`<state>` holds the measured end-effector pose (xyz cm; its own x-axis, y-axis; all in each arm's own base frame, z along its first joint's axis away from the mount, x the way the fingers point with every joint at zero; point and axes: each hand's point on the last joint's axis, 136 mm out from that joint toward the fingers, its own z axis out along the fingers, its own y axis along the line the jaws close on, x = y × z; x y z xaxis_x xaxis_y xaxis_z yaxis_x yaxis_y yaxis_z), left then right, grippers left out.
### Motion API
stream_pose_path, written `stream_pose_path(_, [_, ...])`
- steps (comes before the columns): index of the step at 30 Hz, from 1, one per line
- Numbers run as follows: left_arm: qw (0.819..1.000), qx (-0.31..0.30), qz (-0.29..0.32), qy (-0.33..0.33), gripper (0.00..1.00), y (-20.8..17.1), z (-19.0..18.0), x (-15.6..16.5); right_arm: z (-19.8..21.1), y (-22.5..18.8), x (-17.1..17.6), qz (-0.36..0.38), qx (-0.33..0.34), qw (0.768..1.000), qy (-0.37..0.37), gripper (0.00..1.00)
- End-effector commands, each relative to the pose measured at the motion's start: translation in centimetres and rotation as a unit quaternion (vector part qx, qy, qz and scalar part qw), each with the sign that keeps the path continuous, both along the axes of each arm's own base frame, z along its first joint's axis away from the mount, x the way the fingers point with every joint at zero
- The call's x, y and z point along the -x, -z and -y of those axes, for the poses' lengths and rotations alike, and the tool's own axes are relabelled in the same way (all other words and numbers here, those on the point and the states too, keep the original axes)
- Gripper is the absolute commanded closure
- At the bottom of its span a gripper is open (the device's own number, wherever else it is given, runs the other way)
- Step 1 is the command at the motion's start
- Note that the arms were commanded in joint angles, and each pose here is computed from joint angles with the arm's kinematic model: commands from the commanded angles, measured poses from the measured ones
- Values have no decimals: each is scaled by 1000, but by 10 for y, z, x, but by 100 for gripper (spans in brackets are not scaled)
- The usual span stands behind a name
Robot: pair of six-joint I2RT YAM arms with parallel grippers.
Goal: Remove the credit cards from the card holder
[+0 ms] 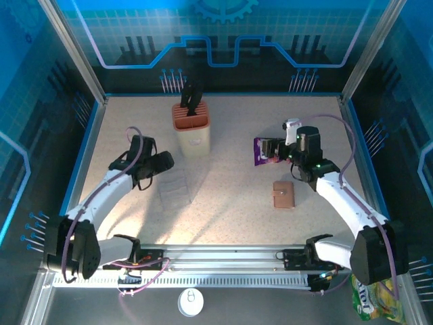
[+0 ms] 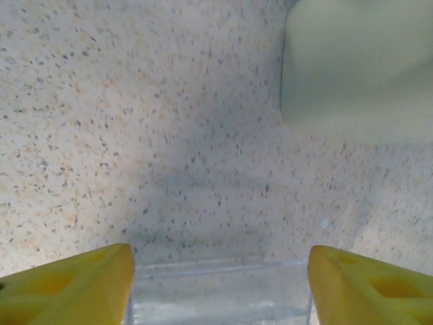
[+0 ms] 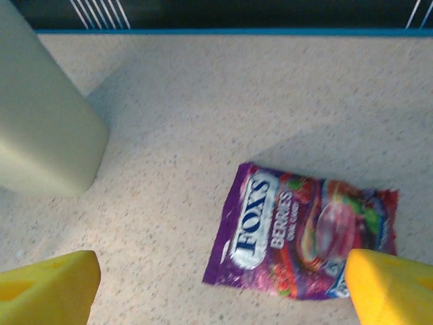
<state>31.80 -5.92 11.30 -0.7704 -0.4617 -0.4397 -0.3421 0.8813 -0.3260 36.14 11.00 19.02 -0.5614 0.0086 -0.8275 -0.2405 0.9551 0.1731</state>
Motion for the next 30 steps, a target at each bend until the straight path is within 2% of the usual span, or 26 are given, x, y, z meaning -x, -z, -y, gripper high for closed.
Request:
stream_pose_path(1, [998,5,-66,-15,41,4,4,20,-13,3,5,-28,-18,999,-7,6])
stream_pose_path(6, [996,2,-82,-28,51,6,-1,32,-27,-1,4,-32,-13,999,-22,6])
stream_pose_path(13, [993,-31,-111,-31,53,11,-13,48,-36,-12,0,-23,-10,999,-30,6])
stream_pose_path(16, [992,-33,-118,-38,59,17,-14,50,-39,-11,-2,-24,-9,999,-32,6])
stream_pose_path(20, [991,-22,-124,-44,69,27,-14,48,-43,-9,-4,-27,-9,999,-36,6])
stream_pose_path(26, [992,-3,-115,-49,76,32,-19,41,-46,-8,-4,-30,-7,999,-37,5])
stream_pose_path(30, [992,-2,-123,-38,78,35,-19,40,-44,-9,-3,-27,-2,999,-34,4])
